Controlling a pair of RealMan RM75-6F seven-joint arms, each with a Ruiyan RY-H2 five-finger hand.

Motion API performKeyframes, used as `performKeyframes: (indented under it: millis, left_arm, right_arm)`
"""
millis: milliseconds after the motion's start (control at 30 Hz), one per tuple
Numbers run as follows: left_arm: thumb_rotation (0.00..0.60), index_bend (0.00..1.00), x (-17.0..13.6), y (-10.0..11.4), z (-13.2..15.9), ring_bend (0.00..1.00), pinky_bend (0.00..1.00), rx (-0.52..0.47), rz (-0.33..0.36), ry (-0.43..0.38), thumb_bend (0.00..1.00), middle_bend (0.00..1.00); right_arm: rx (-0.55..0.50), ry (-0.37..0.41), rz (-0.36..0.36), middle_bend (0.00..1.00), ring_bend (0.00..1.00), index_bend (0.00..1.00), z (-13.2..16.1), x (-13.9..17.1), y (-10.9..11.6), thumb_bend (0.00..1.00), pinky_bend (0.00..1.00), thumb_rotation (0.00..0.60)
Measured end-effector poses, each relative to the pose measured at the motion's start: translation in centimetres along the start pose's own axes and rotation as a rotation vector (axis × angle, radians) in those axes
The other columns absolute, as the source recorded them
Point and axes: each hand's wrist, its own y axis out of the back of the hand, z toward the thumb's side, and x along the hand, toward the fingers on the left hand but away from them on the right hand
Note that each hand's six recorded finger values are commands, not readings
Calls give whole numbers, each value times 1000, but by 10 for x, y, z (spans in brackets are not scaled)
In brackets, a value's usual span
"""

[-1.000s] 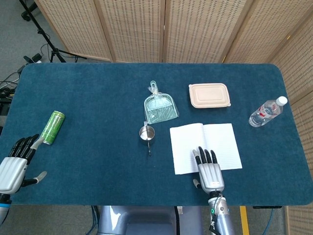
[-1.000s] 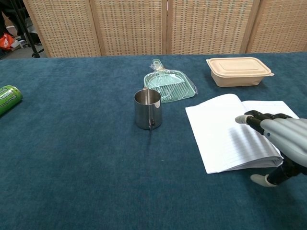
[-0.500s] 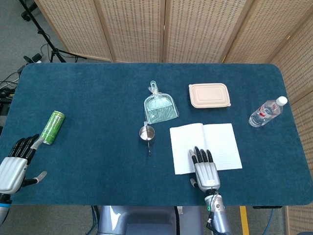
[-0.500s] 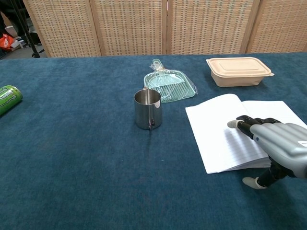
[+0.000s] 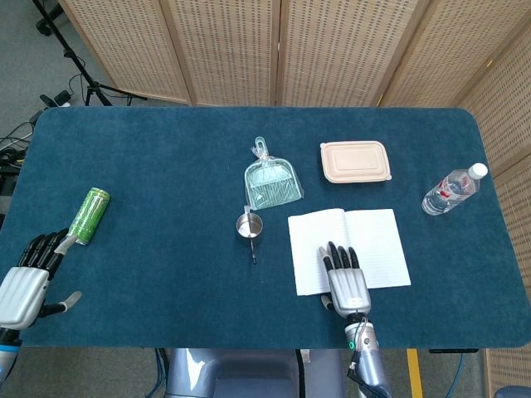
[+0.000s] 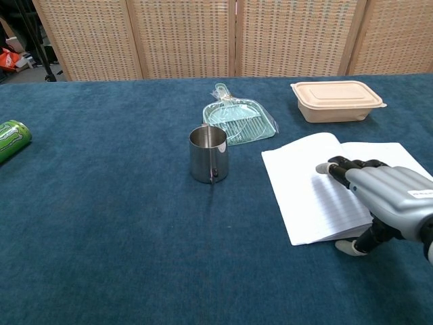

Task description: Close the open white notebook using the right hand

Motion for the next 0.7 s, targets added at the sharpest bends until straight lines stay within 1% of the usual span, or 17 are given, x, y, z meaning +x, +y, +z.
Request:
performKeyframes:
  millis: [367,433,567,700]
  left_arm:
    - [600,0,-1,0,1,0,0,-3,1,-6,190,0]
    - [600,0,-1,0,1,0,0,-3,2,-6,190,0]
    - [600,0,-1,0,1,0,0,-5,2,-6,190,0]
    - [600,0,-1,0,1,0,0,-7,1,-8,190,0]
  right_arm:
    - [10,-3,-1,0,0,0,-2,-7,-3,265,0,600]
    - [12,-2,-6,0,0,0,-2,-8,-3,306,0,600]
    - [2,1,-16,0,0,0,-3,-9,-3,432,0,600]
    - [-16,0,-37,0,0,0,-5,-10,-1,492,0,600]
